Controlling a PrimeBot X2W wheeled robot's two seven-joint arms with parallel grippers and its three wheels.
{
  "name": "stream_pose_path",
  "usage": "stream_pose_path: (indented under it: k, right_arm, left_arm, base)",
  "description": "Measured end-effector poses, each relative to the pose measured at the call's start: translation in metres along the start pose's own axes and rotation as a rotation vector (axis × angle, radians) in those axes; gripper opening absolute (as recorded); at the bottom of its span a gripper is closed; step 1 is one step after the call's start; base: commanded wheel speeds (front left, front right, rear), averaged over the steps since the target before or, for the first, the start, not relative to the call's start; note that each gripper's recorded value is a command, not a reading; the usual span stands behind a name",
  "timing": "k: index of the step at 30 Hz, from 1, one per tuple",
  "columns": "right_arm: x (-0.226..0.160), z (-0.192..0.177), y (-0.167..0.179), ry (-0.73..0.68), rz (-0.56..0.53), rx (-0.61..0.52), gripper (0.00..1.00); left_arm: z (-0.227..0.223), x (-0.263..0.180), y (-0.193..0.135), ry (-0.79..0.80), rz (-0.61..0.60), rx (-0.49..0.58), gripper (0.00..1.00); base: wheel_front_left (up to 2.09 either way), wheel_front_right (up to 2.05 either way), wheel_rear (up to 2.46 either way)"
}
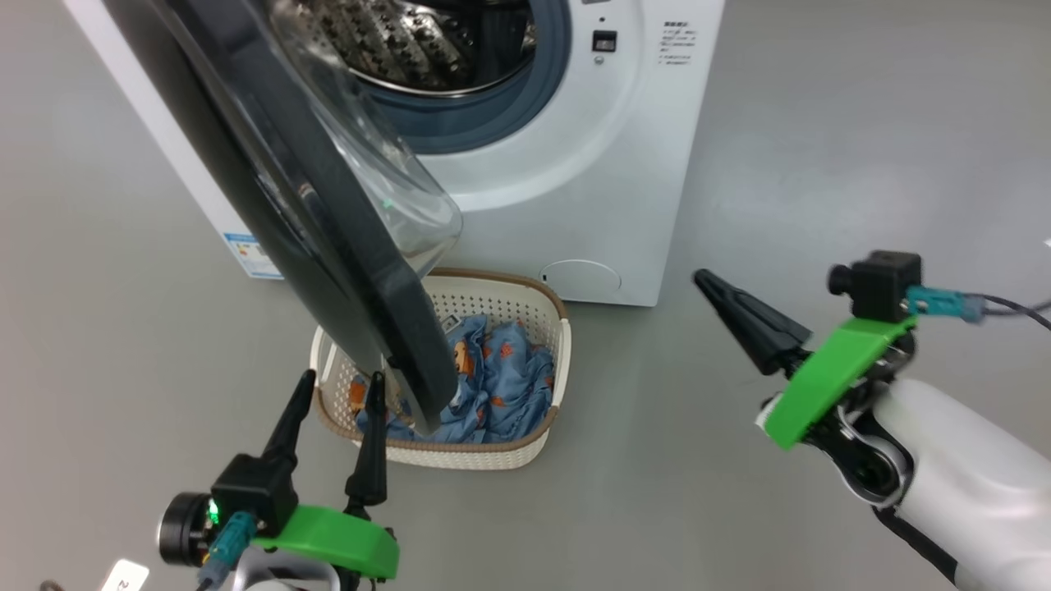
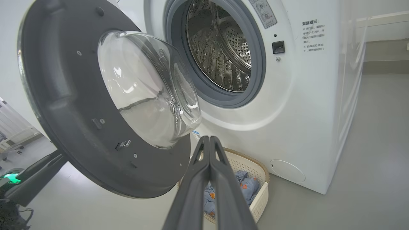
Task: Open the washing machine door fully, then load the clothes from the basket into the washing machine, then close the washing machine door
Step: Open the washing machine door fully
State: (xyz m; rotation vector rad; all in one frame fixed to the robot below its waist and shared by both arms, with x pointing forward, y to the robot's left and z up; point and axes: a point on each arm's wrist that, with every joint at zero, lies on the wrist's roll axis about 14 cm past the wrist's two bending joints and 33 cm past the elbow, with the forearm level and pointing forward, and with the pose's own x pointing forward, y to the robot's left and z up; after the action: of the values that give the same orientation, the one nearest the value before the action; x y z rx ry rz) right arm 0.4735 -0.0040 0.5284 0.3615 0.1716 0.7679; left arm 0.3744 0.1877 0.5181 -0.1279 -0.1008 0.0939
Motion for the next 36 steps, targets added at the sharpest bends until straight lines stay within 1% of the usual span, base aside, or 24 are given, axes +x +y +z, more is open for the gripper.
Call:
stream_pose_path:
  k: [4, 6, 8, 12, 13, 15, 19, 22, 26, 28, 29, 36]
  right_arm:
    - [-0.025, 0.009, -0.031, -0.053, -0.109, -0.151, 0.00]
    - [-0.038, 0.019, -0.038, -0.108, -0.157, -0.212, 0.00]
    - [-0.051, 0.021, -0.038, -0.158, -0.201, -0.244, 0.00]
    - [-0.085, 0.004, -0.034, -0.208, -0.309, -0.240, 0.00]
    - [-0.085, 0.004, -0.034, -0.208, -0.309, -0.240, 0.00]
    - [-0.101, -0.003, -0.030, -0.223, -0.358, -0.253, 0.00]
    - [-0.126, 0.001, -0.021, -0.287, -0.440, -0.251, 0.00]
    - [-0.143, 0.006, -0.022, -0.311, -0.490, -0.255, 0.00]
    - [-0.158, 0.009, -0.021, -0.321, -0.520, -0.269, 0.00]
    - [-0.165, 0.010, -0.024, -0.328, -0.542, -0.265, 0.56]
    - [-0.169, 0.011, -0.025, -0.332, -0.552, -0.263, 1.00]
    - [-0.179, 0.009, -0.027, -0.337, -0.575, -0.249, 1.00]
  left_arm:
    - [-0.002, -0.005, 0.000, 0.005, 0.000, 0.000, 1.00]
    - [-0.003, -0.007, -0.001, 0.008, -0.002, -0.003, 1.00]
    - [-0.001, -0.007, -0.001, 0.000, -0.004, -0.006, 1.00]
    - [0.000, -0.011, 0.000, -0.002, -0.005, -0.004, 1.00]
    - [0.000, -0.011, 0.000, -0.002, -0.005, -0.004, 1.00]
    - [-0.001, -0.014, 0.001, 0.000, -0.003, -0.002, 1.00]
    - [0.002, -0.014, 0.000, -0.008, -0.006, -0.005, 1.00]
    - [0.004, -0.014, -0.002, -0.015, -0.012, -0.007, 1.00]
    - [0.004, -0.015, -0.004, -0.014, -0.020, -0.010, 1.00]
    - [0.001, -0.017, -0.005, -0.008, -0.022, -0.011, 1.00]
    - [0.002, -0.016, -0.005, -0.008, -0.024, -0.011, 1.00]
    - [0.001, -0.015, -0.010, -0.007, -0.037, -0.013, 1.00]
  base:
    - [0.00, 0.00, 0.00]
    - [0.00, 0.00, 0.00]
    - [0.00, 0.00, 0.00]
    - [0.00, 0.00, 0.00]
    - [0.00, 0.00, 0.00]
    - [0.00, 0.00, 0.00]
    - [0.00, 0.00, 0.00]
    - [0.00, 0.00, 0.00]
    - [0.00, 0.00, 0.00]
    - [0.00, 0.00, 0.00]
    - [0.00, 0.00, 0.00]
    - [0.00, 0.00, 0.00]
